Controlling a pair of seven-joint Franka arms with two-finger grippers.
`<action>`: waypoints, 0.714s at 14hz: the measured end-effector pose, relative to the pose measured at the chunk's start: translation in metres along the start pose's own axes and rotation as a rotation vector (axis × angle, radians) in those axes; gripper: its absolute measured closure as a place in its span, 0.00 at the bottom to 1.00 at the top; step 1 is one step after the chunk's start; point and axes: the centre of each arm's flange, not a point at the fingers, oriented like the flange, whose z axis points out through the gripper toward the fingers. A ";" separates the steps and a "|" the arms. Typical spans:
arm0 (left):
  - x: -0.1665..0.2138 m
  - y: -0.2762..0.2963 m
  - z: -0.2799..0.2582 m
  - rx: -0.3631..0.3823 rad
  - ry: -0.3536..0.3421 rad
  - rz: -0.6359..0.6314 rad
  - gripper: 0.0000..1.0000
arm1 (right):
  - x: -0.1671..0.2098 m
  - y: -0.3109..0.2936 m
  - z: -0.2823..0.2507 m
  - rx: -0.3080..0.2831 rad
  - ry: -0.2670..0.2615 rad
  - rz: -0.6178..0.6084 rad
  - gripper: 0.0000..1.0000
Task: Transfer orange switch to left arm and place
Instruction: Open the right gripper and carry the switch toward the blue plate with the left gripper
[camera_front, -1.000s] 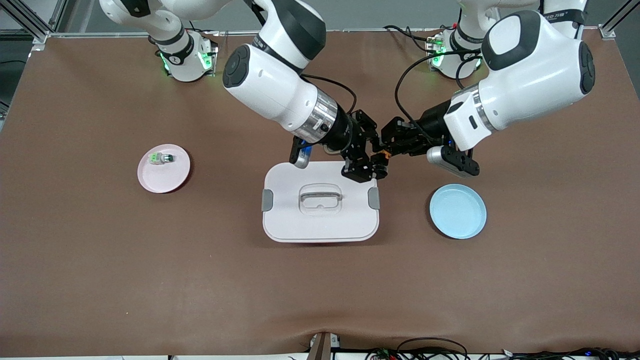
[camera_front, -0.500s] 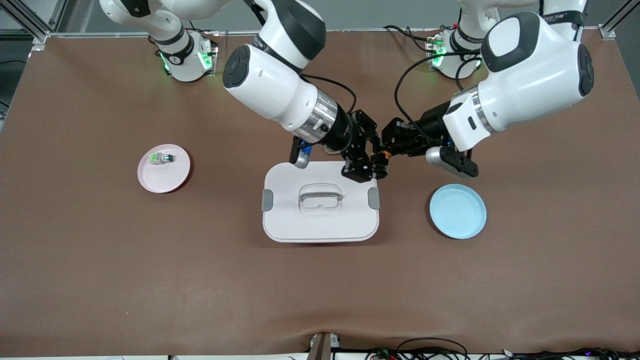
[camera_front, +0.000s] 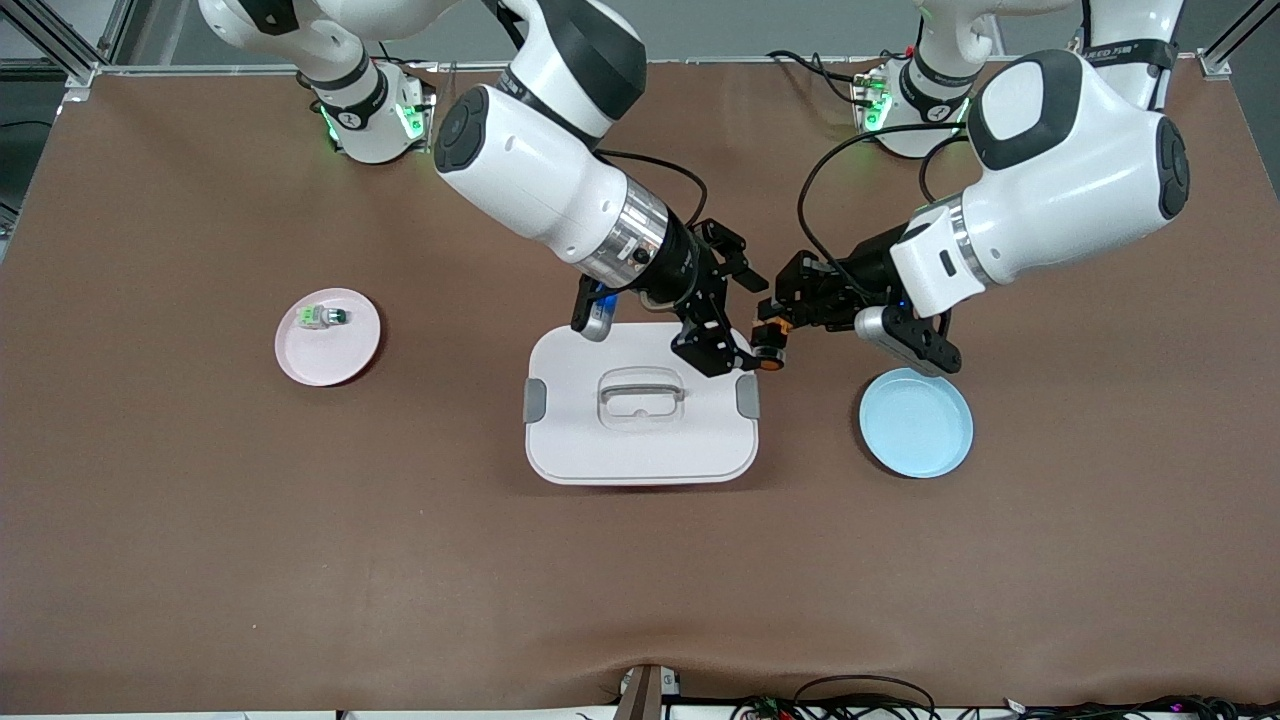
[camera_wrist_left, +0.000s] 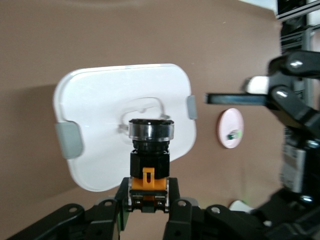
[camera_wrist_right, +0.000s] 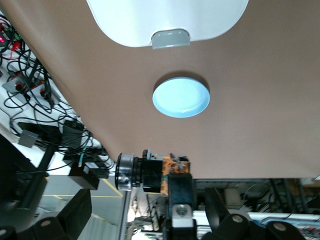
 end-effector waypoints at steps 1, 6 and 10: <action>0.001 -0.005 0.000 0.031 -0.003 0.029 0.67 | 0.004 0.001 0.001 -0.033 0.022 -0.044 0.00; 0.006 -0.058 0.001 0.165 -0.087 0.220 0.67 | 0.026 -0.009 -0.036 -0.200 0.142 -0.383 0.00; 0.012 -0.115 0.004 0.268 -0.191 0.468 0.67 | 0.060 -0.013 -0.086 -0.401 0.310 -0.620 0.00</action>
